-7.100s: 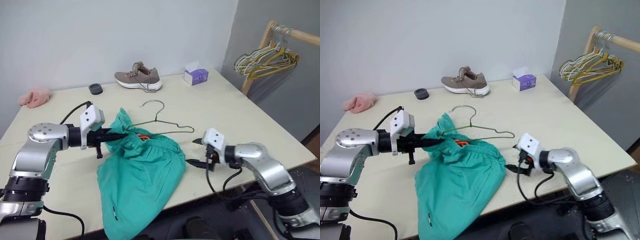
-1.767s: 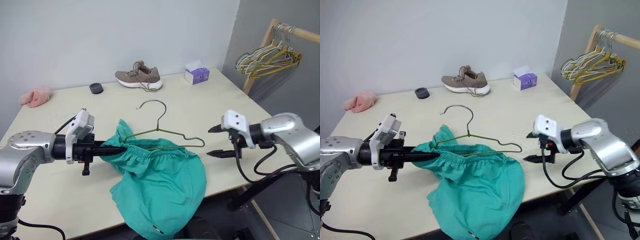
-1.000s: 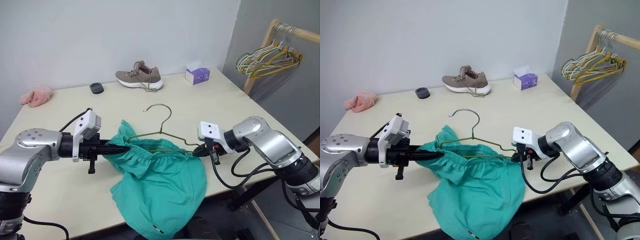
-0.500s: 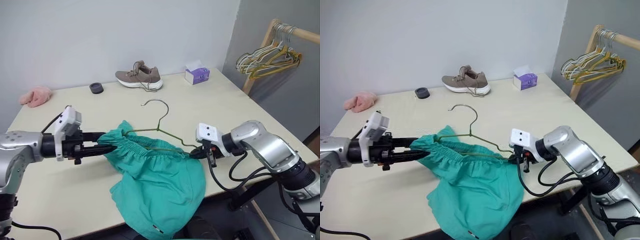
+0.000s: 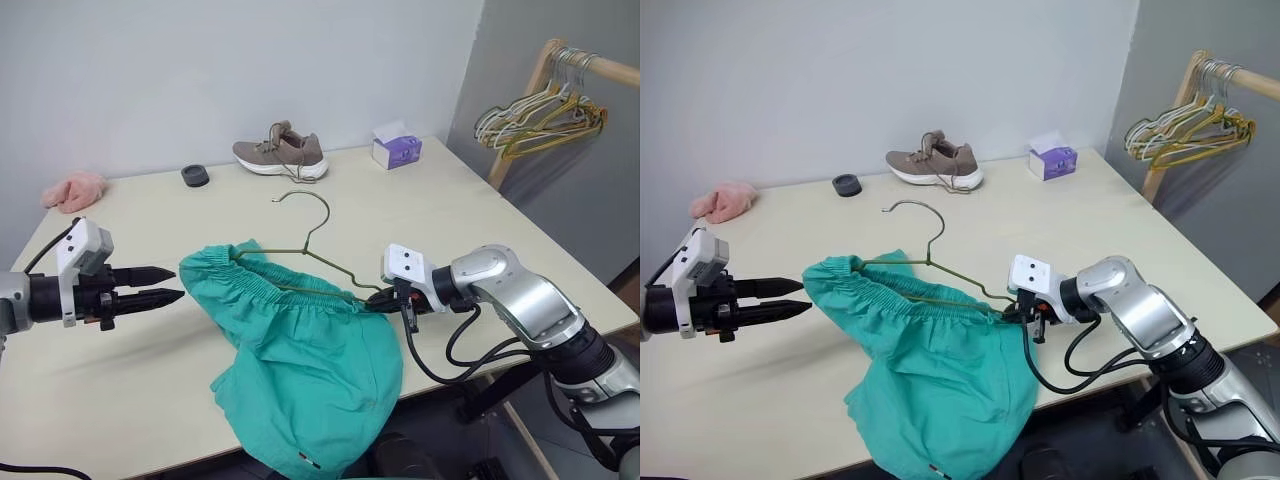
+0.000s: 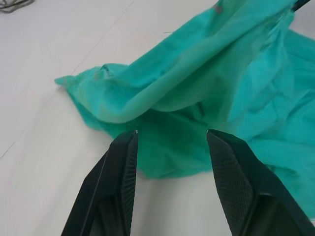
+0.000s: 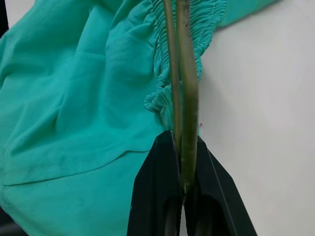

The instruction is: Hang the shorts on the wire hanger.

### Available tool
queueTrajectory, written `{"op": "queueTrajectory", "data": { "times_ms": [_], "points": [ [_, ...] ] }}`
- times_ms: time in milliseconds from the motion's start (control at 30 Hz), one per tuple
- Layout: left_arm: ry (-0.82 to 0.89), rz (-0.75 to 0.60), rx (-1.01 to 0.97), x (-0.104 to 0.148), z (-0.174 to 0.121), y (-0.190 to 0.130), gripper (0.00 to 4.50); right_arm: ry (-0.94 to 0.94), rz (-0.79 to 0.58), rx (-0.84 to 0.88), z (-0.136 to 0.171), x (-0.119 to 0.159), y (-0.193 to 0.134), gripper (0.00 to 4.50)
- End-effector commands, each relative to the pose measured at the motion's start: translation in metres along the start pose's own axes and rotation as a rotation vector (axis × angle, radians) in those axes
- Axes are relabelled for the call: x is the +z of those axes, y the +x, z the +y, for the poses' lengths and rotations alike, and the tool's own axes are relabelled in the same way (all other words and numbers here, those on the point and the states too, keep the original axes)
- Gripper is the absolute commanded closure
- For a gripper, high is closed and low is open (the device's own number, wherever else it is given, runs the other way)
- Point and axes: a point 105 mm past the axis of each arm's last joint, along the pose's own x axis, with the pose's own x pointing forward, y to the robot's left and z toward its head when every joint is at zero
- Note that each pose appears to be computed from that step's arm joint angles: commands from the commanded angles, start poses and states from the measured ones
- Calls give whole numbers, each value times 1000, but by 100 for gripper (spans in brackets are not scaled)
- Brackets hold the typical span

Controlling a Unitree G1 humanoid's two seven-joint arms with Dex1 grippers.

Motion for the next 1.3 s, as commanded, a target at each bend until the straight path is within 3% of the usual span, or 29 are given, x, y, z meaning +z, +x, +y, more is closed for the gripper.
{"op": "queueTrajectory", "data": {
  "times_ms": [33,333,833,933,1133,1300],
  "points": [
    [74,-35,-8,17,1,7,218,-85,-13,-25,-1,10,-7,450],
    [197,-26,-100,33,-10,30,218,-132,20,-20,1,6,-8,450],
    [149,-58,-251,36,-36,49,218,-193,52,-19,1,4,-6,450],
    [163,-28,-264,30,-39,53,275,-204,53,-16,1,5,-6,450],
    [175,-8,-275,24,-43,64,449,-221,49,-8,3,9,-5,450],
    [182,7,-290,20,-45,70,449,-233,40,0,3,16,-5,450]
  ]
}}
